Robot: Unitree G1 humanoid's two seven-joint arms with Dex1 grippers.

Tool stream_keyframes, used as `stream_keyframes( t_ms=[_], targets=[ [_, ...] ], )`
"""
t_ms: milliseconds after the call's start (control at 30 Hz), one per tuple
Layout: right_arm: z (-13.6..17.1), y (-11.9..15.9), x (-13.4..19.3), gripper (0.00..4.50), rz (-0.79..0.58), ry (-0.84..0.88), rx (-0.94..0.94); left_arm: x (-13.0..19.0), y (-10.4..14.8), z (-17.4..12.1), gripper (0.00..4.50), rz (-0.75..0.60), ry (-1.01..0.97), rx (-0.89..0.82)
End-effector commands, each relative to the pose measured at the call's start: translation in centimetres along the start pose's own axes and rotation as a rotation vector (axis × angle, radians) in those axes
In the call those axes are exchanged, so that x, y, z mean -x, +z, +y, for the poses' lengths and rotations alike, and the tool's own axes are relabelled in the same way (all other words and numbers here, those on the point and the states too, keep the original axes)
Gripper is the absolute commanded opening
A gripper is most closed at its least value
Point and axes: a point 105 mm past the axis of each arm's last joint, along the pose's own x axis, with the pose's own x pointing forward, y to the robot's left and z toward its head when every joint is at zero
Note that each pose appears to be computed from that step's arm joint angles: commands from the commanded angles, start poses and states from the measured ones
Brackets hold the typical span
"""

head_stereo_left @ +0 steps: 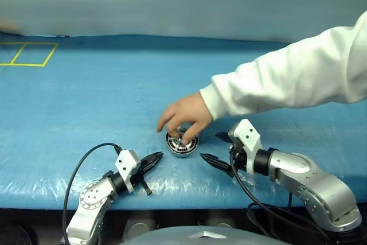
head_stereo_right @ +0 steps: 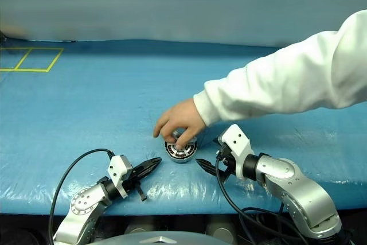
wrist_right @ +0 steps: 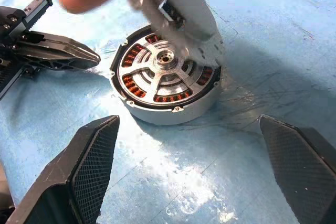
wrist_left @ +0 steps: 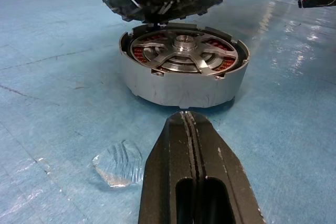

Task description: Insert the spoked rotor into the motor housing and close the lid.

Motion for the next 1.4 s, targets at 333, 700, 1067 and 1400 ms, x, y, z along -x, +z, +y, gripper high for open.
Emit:
stream_keyframes(
  t_ms=[333,700,1067,1400],
  targets=[
    [0.0,0.4,0.2,4.47,-0.024,-0.003,0.022,-0.1,1.4,-0.1,0.0,-0.044,-0.011,-0.032],
    [0.0,0.6,0.2,4.47,-0.032,-0.001,0.023,-0.1,1.4,-0.1,0.0,-0.041,-0.011,-0.03],
    [-1.2,0.7,-0.1,4.47,-0.034,-0.033,0.025,-0.1,1.4,-0.2,0.0,-0.041,-0.01,-0.029],
    [-6.2,2.5,-0.3,1.51,0.014,-0.271,0.119,-0.2,1.4,-0.1,0.0,-0.045,-0.005,-0.036]
  ],
)
